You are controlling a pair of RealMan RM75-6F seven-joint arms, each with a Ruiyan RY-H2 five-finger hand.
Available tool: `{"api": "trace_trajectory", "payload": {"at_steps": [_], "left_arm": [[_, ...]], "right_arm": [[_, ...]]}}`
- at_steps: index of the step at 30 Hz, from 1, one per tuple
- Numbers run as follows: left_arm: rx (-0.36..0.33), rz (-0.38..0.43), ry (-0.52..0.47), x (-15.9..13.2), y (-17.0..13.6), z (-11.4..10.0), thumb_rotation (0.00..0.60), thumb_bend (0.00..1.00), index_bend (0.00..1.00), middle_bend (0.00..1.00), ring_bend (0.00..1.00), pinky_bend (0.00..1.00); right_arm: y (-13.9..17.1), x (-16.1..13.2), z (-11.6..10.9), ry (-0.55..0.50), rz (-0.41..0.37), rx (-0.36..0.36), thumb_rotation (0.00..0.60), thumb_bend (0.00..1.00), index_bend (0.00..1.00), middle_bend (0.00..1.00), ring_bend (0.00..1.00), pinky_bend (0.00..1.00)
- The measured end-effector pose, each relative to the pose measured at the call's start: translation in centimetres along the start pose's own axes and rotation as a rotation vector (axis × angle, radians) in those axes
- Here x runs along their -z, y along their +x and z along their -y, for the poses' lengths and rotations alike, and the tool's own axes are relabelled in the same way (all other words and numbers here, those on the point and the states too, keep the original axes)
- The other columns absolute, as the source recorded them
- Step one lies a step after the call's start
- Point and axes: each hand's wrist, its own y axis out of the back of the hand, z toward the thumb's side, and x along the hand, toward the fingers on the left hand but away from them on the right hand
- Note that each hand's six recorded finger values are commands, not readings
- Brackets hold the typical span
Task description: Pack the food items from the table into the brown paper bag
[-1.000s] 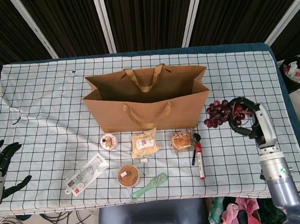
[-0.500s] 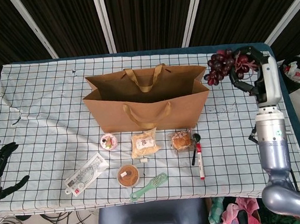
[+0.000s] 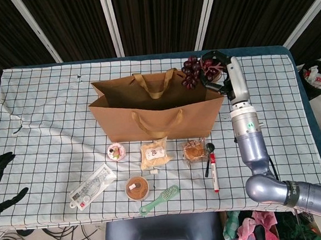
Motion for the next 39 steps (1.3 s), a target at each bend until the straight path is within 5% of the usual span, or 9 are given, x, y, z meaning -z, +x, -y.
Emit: {"api": "trace_trajectory", "payload": {"at_steps": [5, 11, 19, 29, 39], "left_arm": [[-0.003, -0.005, 0.002, 0.1, 0.0, -0.1, 0.600, 0.10, 0.17, 0.17, 0.02, 0.05], [-0.005, -0.004, 0.002, 0.1, 0.0, -0.1, 0.600, 0.10, 0.17, 0.17, 0.02, 0.05], [-0.002, -0.013, 0.002, 0.2, 0.1, -0.1, 0.600, 0.10, 0.17, 0.17, 0.02, 0.05], [0.003, -0.010, 0.001, 0.1, -0.1, 0.0, 0.600, 0.10, 0.17, 0.17, 0.02, 0.05], [0.005, -0.012, -0.001, 0.2, 0.0, 0.0, 0.600, 0.10, 0.17, 0.17, 0.02, 0.05]], "right_arm": [[0.2, 0.6, 2.1, 0.029, 0.009, -0.062, 0.600, 0.46, 0.76, 0.59, 0.59, 0.50], [0.5, 1.7, 4.1, 0.071, 0.033, -0.151, 0.600, 0.31, 0.44, 0.27, 0.36, 0.32], [0.9, 2.9, 4.7, 0.131, 0.063, -0.275, 0.600, 0.17, 0.17, 0.05, 0.17, 0.25], [0.9, 2.9, 3.6, 0.131, 0.051, -0.286, 0.600, 0.13, 0.13, 0.04, 0.16, 0.24], [1.6, -0.9, 0.0, 0.016, -0.099, -0.137, 0.600, 0.15, 0.13, 0.12, 0.19, 0.24]]}}
